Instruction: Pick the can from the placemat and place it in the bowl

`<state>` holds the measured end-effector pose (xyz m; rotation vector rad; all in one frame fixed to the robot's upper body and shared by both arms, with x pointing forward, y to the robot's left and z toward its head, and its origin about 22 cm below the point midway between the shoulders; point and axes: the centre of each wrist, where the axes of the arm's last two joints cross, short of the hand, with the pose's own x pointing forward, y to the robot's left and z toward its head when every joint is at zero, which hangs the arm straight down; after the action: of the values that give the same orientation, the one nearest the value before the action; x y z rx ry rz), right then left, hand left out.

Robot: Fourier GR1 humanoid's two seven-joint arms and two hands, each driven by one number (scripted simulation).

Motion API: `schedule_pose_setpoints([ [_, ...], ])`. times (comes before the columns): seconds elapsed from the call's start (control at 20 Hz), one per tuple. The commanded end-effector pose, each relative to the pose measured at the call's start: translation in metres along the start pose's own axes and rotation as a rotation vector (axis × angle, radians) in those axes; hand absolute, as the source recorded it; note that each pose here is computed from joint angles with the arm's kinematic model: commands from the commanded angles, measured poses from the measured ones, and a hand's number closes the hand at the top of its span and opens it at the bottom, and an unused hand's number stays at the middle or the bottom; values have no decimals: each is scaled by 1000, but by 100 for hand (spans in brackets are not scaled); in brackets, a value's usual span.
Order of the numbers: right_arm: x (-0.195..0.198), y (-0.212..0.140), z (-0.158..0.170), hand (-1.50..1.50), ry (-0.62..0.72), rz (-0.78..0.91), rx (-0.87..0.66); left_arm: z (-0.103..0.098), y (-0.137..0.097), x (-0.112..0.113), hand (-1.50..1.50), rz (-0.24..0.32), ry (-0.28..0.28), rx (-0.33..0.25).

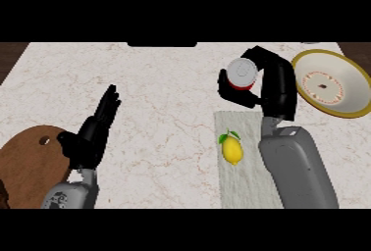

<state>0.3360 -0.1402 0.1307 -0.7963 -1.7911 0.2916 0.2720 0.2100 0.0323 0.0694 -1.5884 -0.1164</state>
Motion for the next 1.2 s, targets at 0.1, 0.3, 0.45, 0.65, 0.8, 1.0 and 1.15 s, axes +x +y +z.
schedule_pose_setpoints([
  [0.1,58,-39,-38,150,70,105,-102,-3,16,3,0,6,-2,25],
  [0.3,62,-41,-61,150,105,149,-115,-2,-18,-1,0,9,1,9],
  [0.45,66,-67,-93,150,111,129,-177,-3,9,0,0,2,4,-19],
  [0.65,64,-73,-102,150,148,211,-178,3,15,-12,0,0,-12,10],
  [0.8,36,-102,-129,150,230,166,-197,-2,5,4,0,13,2,-17],
  [1.0,4,-103,-139,150,265,367,-213,-5,2,-2,0,7,-17,-4],
  [1.15,-12,-115,-141,150,301,504,-195,-1,3,-6,0,14,-13,5],
])
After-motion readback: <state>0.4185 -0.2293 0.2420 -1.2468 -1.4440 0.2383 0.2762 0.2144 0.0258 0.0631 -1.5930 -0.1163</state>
